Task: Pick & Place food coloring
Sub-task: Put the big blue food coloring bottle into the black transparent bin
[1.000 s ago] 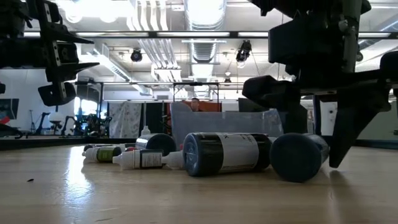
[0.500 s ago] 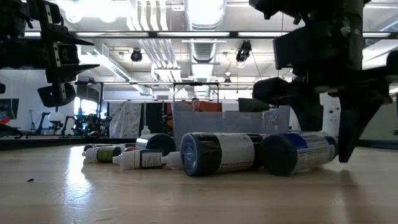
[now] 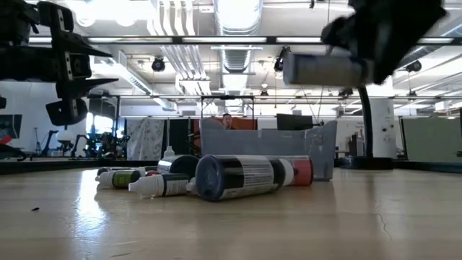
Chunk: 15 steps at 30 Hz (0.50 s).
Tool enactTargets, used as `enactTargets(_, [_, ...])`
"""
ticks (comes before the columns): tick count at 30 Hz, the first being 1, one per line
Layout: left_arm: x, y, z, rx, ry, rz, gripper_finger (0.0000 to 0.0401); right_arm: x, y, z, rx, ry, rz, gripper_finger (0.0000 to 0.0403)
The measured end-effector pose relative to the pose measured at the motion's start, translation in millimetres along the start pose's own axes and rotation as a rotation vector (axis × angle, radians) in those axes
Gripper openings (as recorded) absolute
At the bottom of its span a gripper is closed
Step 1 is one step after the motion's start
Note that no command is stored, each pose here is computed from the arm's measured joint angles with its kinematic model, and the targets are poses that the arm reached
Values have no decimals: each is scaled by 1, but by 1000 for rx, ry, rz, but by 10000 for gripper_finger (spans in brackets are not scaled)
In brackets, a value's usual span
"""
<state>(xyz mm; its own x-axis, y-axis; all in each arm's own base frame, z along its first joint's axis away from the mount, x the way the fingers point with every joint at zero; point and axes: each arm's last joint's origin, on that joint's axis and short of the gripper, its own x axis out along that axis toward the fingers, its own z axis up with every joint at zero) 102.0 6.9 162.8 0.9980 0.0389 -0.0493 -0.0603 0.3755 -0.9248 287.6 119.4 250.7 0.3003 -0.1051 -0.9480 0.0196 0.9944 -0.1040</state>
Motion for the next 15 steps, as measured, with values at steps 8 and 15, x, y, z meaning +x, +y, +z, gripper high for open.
enactTargets(8, [0, 0, 0, -26, -14, 5, 151, -3, -78, 33, 559, -134, -15, 117])
enactTargets(15, [0, 0, 0, -30, -15, 4, 151, 13, -108, 38, 546, -79, 94, 137])
